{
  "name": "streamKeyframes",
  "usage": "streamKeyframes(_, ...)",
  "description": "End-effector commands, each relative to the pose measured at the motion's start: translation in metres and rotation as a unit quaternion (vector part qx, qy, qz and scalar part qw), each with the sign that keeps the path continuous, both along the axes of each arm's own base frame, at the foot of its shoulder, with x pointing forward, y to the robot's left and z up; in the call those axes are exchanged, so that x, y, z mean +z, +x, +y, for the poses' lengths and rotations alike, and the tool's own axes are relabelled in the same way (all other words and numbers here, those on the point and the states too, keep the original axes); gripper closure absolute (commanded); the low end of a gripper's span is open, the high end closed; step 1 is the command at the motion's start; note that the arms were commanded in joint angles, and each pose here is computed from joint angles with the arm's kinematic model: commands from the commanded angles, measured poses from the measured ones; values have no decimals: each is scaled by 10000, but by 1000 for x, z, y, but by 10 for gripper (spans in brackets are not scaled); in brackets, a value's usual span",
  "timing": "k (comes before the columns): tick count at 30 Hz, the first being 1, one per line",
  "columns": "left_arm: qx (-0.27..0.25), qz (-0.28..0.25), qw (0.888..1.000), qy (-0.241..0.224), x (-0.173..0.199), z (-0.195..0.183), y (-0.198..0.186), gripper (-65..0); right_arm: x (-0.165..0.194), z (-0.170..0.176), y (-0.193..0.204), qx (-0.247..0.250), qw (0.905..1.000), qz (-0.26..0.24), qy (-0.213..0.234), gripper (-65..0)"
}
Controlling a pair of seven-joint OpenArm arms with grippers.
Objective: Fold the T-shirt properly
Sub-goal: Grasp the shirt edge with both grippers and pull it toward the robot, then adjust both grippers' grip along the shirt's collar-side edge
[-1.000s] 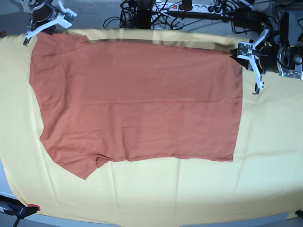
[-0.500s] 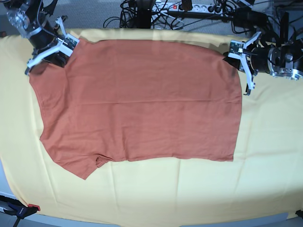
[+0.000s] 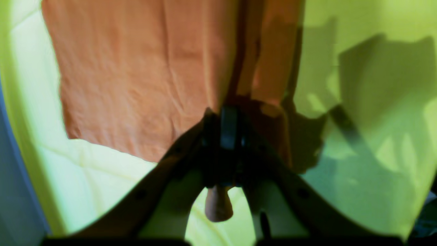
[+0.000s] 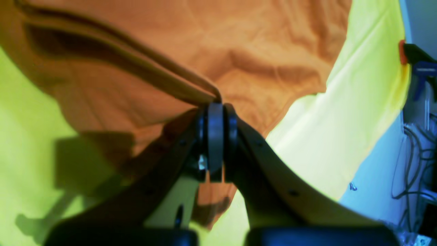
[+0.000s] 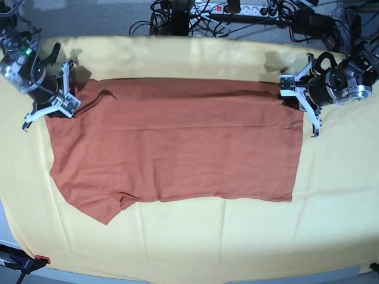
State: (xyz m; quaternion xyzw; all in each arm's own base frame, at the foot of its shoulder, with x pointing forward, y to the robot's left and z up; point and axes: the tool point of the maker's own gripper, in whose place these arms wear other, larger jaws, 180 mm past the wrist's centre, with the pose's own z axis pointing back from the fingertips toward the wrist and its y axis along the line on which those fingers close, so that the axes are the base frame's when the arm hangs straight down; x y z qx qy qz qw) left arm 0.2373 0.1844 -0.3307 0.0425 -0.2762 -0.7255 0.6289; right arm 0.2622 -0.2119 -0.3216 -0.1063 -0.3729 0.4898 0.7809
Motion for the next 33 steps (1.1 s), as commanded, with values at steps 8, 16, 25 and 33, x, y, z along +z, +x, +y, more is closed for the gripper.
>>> streamKeyframes(8,299,-500,9983,-41,3,5,26,0,10,-5,30,-153,9991,-220,339,0)
streamKeyframes(16,360,-874,9955,63,9,9,38,0,-11,-3,40,-375,9973,-22,623,0)
streamKeyframes(25,331,-1173,9924,167,14,12,46,0,-7,-6,47,-462,9971,-84,597,0)
streamKeyframes(33,406,-1428,9885,272,28,18,62,-378,-2,-17,54,-642,9970,-234,365,-282)
